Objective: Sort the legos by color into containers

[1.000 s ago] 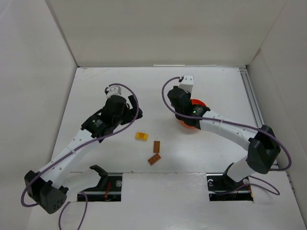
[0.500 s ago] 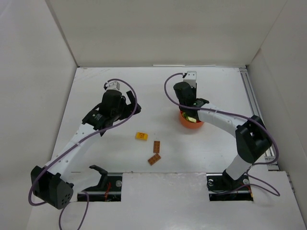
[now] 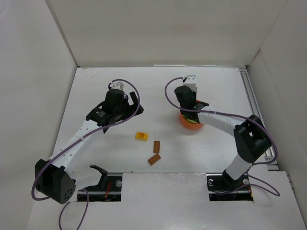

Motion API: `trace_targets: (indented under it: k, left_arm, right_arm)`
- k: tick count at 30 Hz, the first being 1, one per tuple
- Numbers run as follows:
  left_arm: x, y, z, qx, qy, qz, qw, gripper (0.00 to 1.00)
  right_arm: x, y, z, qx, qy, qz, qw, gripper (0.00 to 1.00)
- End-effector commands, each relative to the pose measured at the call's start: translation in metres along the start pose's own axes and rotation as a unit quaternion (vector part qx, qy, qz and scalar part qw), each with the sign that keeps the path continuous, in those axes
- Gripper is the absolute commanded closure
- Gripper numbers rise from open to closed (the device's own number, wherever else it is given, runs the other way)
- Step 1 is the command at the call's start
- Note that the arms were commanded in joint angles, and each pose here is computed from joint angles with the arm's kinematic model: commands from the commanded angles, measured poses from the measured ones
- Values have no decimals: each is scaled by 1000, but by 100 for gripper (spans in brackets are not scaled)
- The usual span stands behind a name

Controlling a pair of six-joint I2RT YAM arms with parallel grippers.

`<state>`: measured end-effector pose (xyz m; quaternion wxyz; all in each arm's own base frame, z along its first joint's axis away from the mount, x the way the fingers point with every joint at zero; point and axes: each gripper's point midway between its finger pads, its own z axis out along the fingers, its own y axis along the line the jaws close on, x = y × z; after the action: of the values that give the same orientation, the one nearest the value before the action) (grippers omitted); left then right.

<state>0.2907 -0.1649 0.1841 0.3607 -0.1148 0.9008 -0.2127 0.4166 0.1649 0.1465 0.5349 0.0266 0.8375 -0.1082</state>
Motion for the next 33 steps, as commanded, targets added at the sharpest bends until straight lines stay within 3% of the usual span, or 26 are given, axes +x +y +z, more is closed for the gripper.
trace_targets:
  k: [1,10,12,18,19,23,33]
  left_arm:
    - [-13,-12,-5,23,-19,6,1000,0]
    - [-16,-10,-5,20,-21,3,1000,0]
    - [-16,-10,-5,20,-21,3,1000,0]
    - [-16,-10,-5,20,-21,3,1000,0]
    - [-16,-10,-5,20,-21,3,1000,0]
    - [-11,-6,-1,14,-14,4,1000,0]
    - [-10,-5,2,12,-10,-1,1000,0]
  right_arm:
    - [-6,6,1,-9,-12,20,1000,82]
    - [4,6,-3,-11,-6,21,1000,78]
    - [1,5,-5,-12,-9,24,1000,68]
    - [-2,2,-14,-18,-15,32,999,60]
    - [-7,1,-17,-19,-20,37,999,53]
    - [-11,0,-26,-30,-26,42,998,45]
    - [-40,-14,-56,-52,-61,82,993,42]
